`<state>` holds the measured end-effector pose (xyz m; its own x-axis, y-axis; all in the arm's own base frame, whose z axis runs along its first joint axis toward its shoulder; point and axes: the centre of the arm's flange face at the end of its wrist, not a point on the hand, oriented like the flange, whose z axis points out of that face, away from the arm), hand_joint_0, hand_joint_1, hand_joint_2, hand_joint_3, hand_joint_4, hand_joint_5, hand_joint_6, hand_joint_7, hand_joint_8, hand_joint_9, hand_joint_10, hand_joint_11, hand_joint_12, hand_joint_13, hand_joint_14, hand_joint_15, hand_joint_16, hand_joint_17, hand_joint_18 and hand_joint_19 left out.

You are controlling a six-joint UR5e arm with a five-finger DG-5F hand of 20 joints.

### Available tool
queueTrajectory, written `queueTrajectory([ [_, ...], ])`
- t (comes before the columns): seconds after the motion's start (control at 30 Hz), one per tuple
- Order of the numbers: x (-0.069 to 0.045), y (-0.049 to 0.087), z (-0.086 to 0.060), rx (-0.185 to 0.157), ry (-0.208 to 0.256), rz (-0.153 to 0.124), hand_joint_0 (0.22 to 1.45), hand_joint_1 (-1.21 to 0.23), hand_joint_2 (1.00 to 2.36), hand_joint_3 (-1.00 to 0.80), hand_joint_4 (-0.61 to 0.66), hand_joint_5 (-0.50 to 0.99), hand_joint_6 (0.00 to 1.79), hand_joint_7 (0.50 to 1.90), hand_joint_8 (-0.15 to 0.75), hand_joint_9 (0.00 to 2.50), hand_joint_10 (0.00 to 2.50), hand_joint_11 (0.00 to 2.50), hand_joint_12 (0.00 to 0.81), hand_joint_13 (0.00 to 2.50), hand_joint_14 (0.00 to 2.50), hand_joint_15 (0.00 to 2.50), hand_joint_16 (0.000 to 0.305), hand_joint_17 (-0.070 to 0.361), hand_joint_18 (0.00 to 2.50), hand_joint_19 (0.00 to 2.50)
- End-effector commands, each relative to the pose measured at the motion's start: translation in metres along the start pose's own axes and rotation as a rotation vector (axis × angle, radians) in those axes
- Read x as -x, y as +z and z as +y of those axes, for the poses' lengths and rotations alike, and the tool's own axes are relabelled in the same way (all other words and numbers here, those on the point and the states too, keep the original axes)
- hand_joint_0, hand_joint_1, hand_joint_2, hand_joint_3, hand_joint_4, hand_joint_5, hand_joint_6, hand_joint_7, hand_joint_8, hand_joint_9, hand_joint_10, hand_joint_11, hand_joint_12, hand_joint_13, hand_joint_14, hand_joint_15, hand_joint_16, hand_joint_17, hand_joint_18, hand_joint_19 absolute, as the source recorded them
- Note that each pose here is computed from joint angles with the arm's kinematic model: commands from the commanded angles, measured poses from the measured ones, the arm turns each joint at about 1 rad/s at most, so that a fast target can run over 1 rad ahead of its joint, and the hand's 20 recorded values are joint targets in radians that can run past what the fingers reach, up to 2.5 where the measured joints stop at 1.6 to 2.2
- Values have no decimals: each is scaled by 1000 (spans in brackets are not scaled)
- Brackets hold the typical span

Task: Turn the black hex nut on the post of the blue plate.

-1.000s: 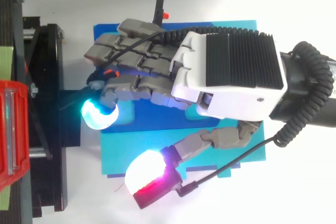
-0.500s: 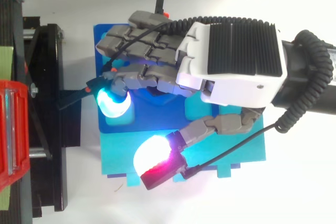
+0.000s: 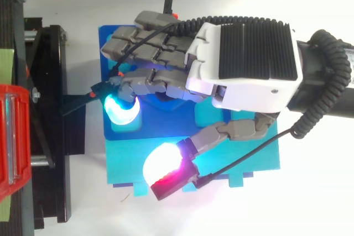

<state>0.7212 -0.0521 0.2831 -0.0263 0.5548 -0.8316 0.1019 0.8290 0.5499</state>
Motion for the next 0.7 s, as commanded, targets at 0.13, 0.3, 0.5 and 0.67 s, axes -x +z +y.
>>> queueTrajectory([
  [0.13, 5, -1, -7, 6, -7, 7, 463, -321, 1000, -500, 200, -217, 502, 956, 234, 83, 0, 7, 371, 45, 0, 29, 59, 133, 0, 70],
  [0.3, 8, -2, -15, 5, -12, 20, 462, -321, 1000, -500, 200, -217, 503, 955, 235, 84, 0, 1, 372, 46, 0, 34, 59, 133, 0, 69],
  [0.5, 12, -4, -25, -5, -21, 34, 463, -322, 1000, -500, 203, -217, 503, 961, 234, 84, 0, 8, 372, 46, 0, 33, 59, 133, 0, 69],
  [0.67, 12, -8, -30, -10, -60, 72, 463, -321, 1000, -500, 206, -217, 503, 962, 236, 85, 0, 7, 373, 49, 0, 34, 59, 133, 0, 69],
])
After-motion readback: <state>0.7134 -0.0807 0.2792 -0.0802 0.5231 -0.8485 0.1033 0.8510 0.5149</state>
